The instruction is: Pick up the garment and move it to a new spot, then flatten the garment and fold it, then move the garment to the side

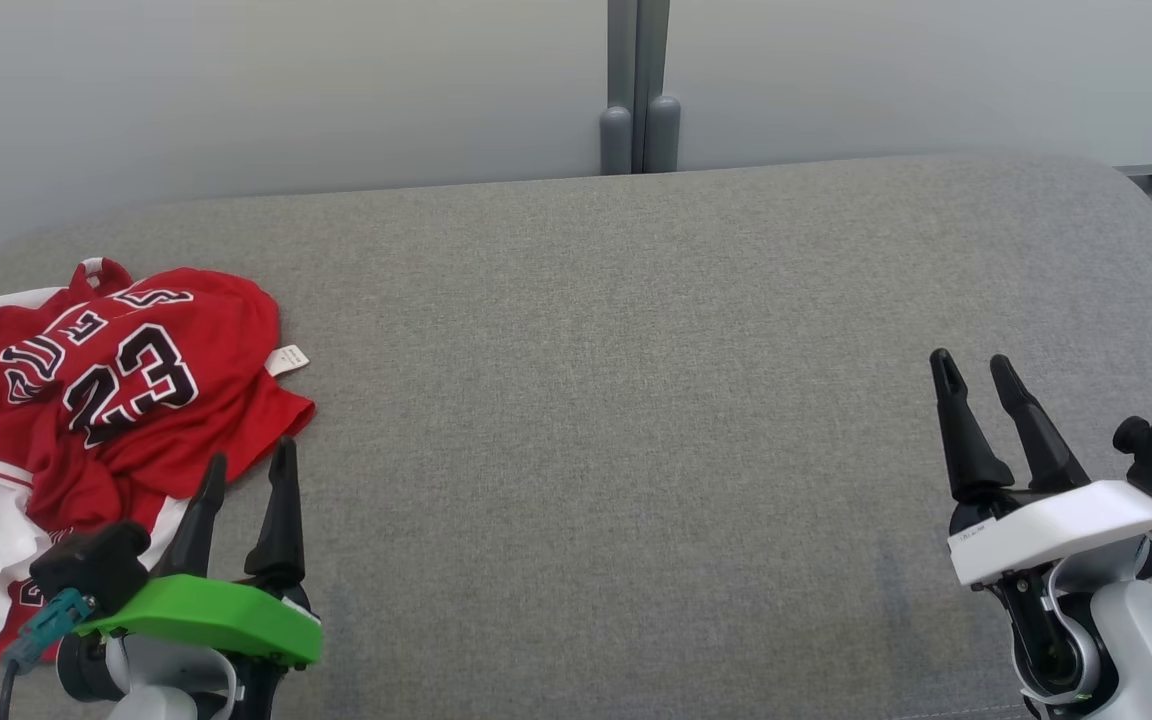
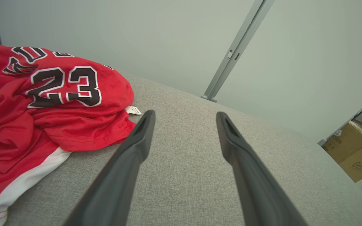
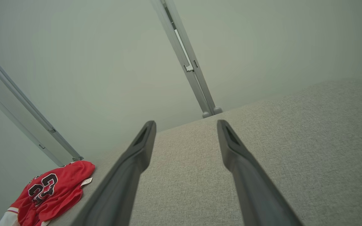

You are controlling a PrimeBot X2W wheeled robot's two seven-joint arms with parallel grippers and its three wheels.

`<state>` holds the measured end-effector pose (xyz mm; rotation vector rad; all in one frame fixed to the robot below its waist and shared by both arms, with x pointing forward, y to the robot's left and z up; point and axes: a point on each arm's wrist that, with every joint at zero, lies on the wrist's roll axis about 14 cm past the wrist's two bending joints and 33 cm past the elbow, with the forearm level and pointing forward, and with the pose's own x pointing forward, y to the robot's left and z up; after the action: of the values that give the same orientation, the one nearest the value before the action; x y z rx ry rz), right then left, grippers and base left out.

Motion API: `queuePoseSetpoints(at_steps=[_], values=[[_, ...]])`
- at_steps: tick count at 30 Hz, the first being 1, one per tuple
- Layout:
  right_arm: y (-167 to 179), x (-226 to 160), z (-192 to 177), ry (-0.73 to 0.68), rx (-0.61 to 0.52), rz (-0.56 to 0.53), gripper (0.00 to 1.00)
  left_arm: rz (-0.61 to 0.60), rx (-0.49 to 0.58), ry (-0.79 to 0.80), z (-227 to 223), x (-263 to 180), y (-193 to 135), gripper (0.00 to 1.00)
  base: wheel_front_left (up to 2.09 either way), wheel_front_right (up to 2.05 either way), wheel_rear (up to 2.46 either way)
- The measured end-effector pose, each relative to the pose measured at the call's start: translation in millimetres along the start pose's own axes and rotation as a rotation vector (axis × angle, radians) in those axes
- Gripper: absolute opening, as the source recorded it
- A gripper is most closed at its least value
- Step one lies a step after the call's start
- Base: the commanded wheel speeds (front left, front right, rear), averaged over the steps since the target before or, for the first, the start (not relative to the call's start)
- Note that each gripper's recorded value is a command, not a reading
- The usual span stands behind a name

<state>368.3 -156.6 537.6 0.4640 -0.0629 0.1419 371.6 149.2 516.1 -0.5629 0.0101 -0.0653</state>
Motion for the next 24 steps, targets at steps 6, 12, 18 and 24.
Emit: queuePoseSetpoints(at_steps=[6, 12, 18, 24], values=[[6, -1, 4, -0.020, -0.098, 0.032, 1.00, -0.025, 0.082, -0.029, 4, 0, -8, 1.00, 0.00, 0.00, 0.00], [14, -1, 7, -0.041, -0.172, 0.062, 1.00, -0.046, 0.153, -0.058, 9, 0, -15, 1.00, 0.00, 0.00, 0.00], [22, -2, 10, -0.064, -0.247, 0.092, 1.00, -0.073, 0.225, -0.089, 13, -1, -25, 1.00, 0.00, 0.00, 0.00], [31, -4, 14, -0.091, -0.323, 0.129, 1.00, -0.102, 0.298, -0.123, 17, -2, -32, 1.00, 0.00, 0.00, 0.00]])
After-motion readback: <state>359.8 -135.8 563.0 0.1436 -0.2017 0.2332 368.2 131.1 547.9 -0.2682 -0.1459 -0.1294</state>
